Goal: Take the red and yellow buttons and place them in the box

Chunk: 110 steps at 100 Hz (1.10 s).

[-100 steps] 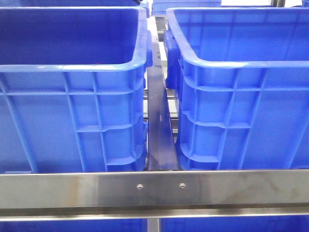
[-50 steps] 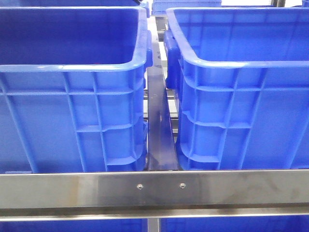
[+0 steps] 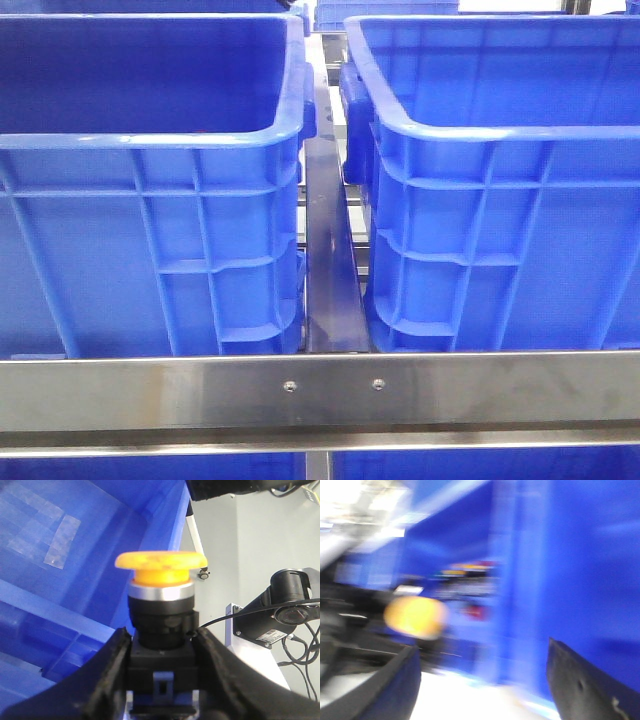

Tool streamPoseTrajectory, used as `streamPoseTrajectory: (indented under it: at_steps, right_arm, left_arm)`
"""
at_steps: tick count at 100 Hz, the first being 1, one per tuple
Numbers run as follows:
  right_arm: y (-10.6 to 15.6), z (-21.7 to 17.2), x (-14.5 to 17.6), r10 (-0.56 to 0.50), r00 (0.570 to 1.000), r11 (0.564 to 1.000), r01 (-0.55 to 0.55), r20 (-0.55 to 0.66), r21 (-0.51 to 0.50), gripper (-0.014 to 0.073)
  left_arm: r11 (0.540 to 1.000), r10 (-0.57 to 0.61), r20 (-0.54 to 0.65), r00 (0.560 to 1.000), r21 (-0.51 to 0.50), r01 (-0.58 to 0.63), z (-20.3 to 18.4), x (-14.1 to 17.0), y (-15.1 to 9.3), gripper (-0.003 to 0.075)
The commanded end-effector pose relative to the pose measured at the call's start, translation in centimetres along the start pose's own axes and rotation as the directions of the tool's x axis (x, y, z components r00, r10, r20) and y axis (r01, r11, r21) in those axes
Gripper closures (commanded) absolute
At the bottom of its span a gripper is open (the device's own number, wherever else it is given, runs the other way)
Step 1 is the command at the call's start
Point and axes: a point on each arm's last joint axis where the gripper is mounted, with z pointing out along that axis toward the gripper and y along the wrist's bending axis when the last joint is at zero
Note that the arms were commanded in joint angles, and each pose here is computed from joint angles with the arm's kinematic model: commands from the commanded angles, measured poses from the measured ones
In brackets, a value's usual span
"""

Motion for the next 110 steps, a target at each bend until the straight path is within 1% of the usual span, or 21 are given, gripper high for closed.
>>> streamPoseTrajectory:
  at_steps: [1,8,15,30,45,62,81,110]
  right_arm:
    - [1.5,0.6,-1.8,0.059,0.997,0.976,-0.046,0.057,-0.211,0.0048]
    - [1.1,1.6,-2.0,0.081,0.996,0.964,-0.071,0.031,-0.258,0.0048]
    - [0.8,2.8,-1.9,0.087,0.996,0.958,-0.083,0.003,-0.276,0.0048]
    - [0.6,5.0,-1.2,0.091,0.994,0.947,-0.106,-0.064,-0.305,0.0048]
    - [0.2,6.7,-0.7,0.109,0.989,0.942,-0.136,-0.102,-0.307,0.0048]
    - [1.2,7.9,-0.3,0.078,0.987,0.931,-0.122,-0.138,-0.345,0.0048]
    - [2.5,8.7,-1.0,0.047,0.99,0.923,-0.094,-0.133,-0.373,0.0048]
    - [2.8,9.6,-0.6,0.04,0.985,0.919,-0.102,-0.166,-0.381,0.0048]
  left_arm:
    - [0.998,0.03,0.088,0.996,0.043,-0.034,-1.0,-1.7,-2.0,0.0544]
    - [0.998,0.03,0.088,0.996,0.043,-0.034,-1.0,-1.7,-2.0,0.0544]
    - [0.998,0.03,0.088,0.996,0.043,-0.034,-1.0,-1.7,-2.0,0.0544]
    - [0.998,0.03,0.088,0.996,0.043,-0.034,-1.0,-1.7,-2.0,0.0544]
    - [0.998,0.03,0.088,0.996,0.043,-0.034,-1.0,-1.7,-2.0,0.0544]
    - [0.998,0.03,0.088,0.996,0.043,-0.034,-1.0,-1.7,-2.0,0.0544]
    - [0.998,0.03,0.088,0.996,0.043,-0.034,-1.0,-1.7,-2.0,0.0544]
    - [0.998,0.03,0.088,0.996,0.043,-0.034,-1.0,-1.7,-2.0,0.0544]
